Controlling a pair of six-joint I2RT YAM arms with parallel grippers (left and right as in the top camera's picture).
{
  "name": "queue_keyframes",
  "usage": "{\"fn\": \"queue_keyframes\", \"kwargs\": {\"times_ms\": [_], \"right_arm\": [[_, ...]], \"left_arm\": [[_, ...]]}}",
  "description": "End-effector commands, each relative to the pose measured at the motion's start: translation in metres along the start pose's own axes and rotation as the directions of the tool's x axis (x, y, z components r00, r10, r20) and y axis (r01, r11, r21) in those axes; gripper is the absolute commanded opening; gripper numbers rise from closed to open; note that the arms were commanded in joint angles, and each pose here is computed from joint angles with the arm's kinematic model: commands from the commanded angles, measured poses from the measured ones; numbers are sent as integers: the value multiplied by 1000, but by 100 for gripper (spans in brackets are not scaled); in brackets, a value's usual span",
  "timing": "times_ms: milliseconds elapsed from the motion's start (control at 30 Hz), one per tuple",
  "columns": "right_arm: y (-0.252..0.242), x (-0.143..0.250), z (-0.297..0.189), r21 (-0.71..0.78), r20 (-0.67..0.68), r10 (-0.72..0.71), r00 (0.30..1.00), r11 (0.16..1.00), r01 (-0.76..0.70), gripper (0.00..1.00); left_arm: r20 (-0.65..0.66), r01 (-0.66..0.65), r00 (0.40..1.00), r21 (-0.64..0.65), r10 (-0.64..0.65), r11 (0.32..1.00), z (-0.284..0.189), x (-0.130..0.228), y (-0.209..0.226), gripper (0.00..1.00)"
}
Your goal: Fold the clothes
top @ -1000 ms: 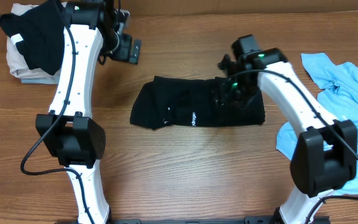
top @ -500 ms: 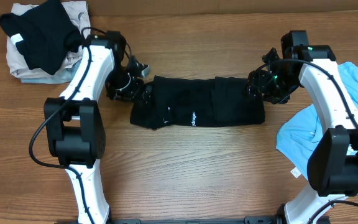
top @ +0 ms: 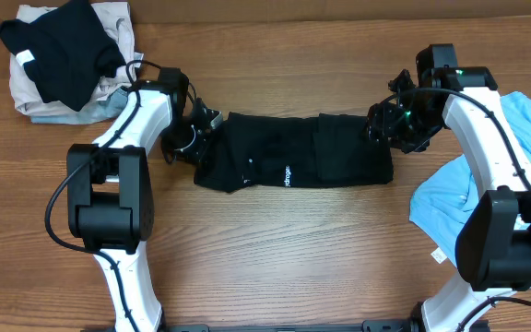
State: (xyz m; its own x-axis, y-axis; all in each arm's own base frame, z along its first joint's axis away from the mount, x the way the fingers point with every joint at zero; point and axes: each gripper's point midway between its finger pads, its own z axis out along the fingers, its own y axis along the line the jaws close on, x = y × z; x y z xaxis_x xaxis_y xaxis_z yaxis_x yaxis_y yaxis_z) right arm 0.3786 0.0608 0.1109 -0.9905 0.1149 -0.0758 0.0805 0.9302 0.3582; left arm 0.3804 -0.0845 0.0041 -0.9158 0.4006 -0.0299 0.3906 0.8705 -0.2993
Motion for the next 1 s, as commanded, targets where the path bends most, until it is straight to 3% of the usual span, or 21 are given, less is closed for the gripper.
{"fn": "queue_keyframes", "kwargs": {"times_ms": [0,200,467,600,667,733,967], "right_arm": [[9,-8,-16,-8,57,-9,998,1000,9,68],[29,-6,-9,-14,56,-61,997,998,62,62],[37,-11,-6,-26,80,-34,996,999,36,52],[37,0,13,-33,48,-13,999,999,15,33],[38,8,33,-47,34,-1,999,999,3,15],[38,12,47,-57,33,22,999,998,-20,4],[24,33,94,-83,37,82,996,993,-79,4]], "left_arm": [[-35,72,997,112,-68,991,15,11,-16,4],[-30,123,992,132,-120,984,-11,3,-18,4],[120,88,988,91,-99,992,-100,-37,-19,4],[102,98,990,-51,-93,994,-126,-32,-4,4],[82,107,992,-93,-100,990,-134,-26,1,4],[84,111,991,-94,-103,989,-141,-24,0,4],[149,91,986,-104,-75,990,-171,-31,-11,4]]}}
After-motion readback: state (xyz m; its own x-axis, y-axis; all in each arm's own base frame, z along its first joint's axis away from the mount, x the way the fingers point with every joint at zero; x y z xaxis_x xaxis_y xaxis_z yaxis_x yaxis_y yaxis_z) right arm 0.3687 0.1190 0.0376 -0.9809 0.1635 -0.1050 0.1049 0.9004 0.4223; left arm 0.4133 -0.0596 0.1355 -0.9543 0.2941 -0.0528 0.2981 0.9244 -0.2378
